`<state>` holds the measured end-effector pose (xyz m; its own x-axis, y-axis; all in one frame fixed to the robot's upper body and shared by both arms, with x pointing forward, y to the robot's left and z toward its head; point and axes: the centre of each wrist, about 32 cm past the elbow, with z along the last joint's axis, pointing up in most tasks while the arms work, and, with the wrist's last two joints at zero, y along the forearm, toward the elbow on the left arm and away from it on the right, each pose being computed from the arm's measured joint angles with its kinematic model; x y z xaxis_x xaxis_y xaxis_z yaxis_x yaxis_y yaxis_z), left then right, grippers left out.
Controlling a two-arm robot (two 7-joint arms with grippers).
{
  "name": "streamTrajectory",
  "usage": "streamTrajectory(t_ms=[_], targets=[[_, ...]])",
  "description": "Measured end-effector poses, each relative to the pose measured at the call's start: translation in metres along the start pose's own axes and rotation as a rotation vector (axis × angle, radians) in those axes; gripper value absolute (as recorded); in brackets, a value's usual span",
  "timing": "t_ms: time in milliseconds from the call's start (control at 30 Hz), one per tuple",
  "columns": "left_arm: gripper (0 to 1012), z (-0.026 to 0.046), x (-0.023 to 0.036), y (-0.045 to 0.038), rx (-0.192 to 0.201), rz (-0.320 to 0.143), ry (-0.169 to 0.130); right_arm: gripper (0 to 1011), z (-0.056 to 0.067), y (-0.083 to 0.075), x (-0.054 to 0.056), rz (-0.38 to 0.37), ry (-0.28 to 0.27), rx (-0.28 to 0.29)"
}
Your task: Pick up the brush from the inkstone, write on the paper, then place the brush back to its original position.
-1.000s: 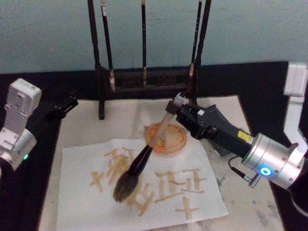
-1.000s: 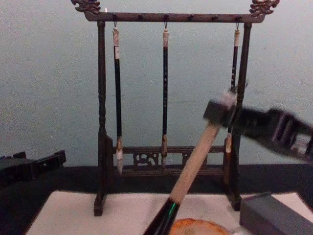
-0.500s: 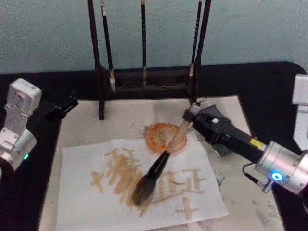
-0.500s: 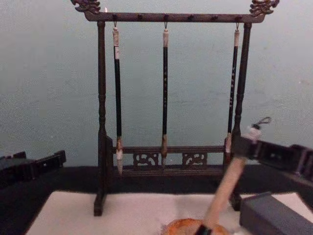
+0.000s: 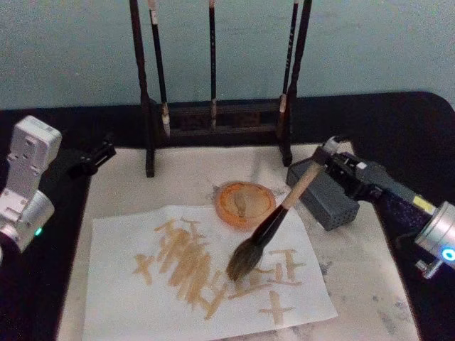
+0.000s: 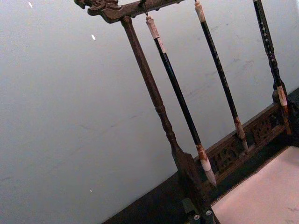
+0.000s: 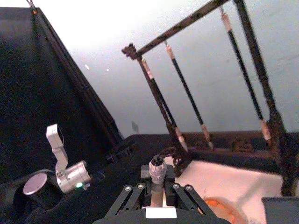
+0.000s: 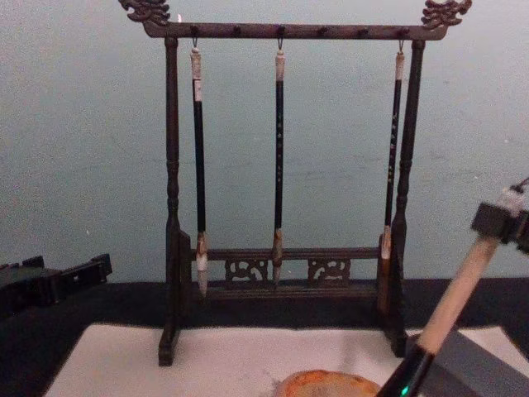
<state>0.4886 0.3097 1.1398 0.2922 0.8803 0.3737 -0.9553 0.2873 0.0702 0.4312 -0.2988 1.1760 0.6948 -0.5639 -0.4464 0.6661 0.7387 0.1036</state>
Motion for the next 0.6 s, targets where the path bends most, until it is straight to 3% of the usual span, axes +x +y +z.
streamTrajectory(t_ms=[267,433,600], targets=[[1002,0.0,0.0,0.0,0.0,0.0,0.0,170,0.012,-0.002,-0.007,0.028,-0.01,0.055],[1002,0.0,0.0,0.0,0.0,0.0,0.0,170,0.017,0.009,-0.021,0.093,-0.016,0.082],[1002,0.0,0.0,0.0,0.0,0.0,0.0,170,0.013,0.024,-0.033,0.153,-0.01,0.071]])
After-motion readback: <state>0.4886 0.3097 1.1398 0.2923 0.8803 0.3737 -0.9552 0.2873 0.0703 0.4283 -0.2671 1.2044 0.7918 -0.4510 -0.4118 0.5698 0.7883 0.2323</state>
